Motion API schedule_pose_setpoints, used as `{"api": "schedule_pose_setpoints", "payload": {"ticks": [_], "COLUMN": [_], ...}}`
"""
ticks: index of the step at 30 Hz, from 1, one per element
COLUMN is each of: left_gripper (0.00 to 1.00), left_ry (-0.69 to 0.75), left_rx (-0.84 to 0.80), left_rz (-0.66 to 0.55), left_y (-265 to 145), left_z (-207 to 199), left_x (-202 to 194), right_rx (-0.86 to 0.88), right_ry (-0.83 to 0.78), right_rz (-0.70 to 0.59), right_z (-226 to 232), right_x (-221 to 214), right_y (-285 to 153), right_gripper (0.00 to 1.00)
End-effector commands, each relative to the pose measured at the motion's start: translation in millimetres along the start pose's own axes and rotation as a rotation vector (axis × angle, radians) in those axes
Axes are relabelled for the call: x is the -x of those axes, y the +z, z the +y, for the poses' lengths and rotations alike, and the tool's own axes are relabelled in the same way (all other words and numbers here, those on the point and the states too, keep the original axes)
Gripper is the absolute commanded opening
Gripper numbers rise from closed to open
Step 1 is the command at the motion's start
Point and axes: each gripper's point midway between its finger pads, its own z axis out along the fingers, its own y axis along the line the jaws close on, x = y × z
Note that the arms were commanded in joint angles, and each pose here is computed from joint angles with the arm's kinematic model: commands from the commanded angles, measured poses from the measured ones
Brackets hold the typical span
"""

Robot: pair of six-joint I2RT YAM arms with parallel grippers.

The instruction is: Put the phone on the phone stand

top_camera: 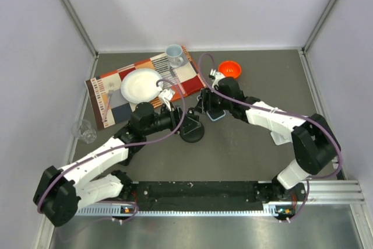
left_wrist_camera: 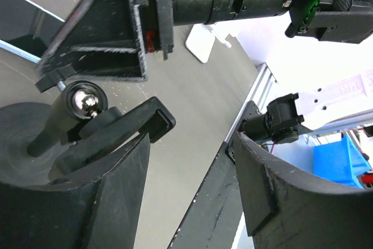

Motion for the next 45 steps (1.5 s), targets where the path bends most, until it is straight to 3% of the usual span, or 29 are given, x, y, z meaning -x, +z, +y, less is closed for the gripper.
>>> {"api": "schedule_pose_setpoints", "payload": {"ticks": [1,2,6,10,14,19,20,26,37,45], "left_gripper": [0.66,0.68,0.79,0.88,0.93,0.94,0.98,0.99,0.98,0.98], "left_ry": [0.094,0.110,0.133,0.153,0.169,0.194,0.182,0.183,0.178,0.171], "left_rx": [0.035,0.036,0.047,0.051,0.065,0.105,0.127,0.187,0.196,0.203], "left_rz": [-0.056,-0.073,-0.076,-0.099,-0.168,-0.233,-0.230,-0.286,-0.279,-0.277], "left_y": [-16,-20,-30,-41,-56,-68,-71,-82,-78,-78], "left_z": [-10,-13,-17,-24,-31,-31,-28,-17,-13,-11], "left_x": [19,23,24,29,41,53,50,53,53,51], "right_rx": [-0.100,-0.118,-0.154,-0.220,-0.323,-0.360,-0.358,-0.350,-0.385,-0.452], "right_ry": [-0.058,-0.060,-0.095,-0.133,-0.184,-0.242,-0.248,-0.300,-0.327,-0.322], "right_rz": [-0.037,-0.034,0.012,0.173,0.279,0.321,0.327,0.390,0.445,0.431], "right_z": [-30,-36,-60,-97,-124,-133,-133,-126,-120,-133], "right_x": [13,13,15,3,4,18,20,9,-24,-30], "right_y": [-29,-32,-41,-31,-16,4,7,29,46,44], "right_gripper": [0.60,0.63,0.91,0.99,0.99,0.99,0.99,0.99,0.99,0.84]}}
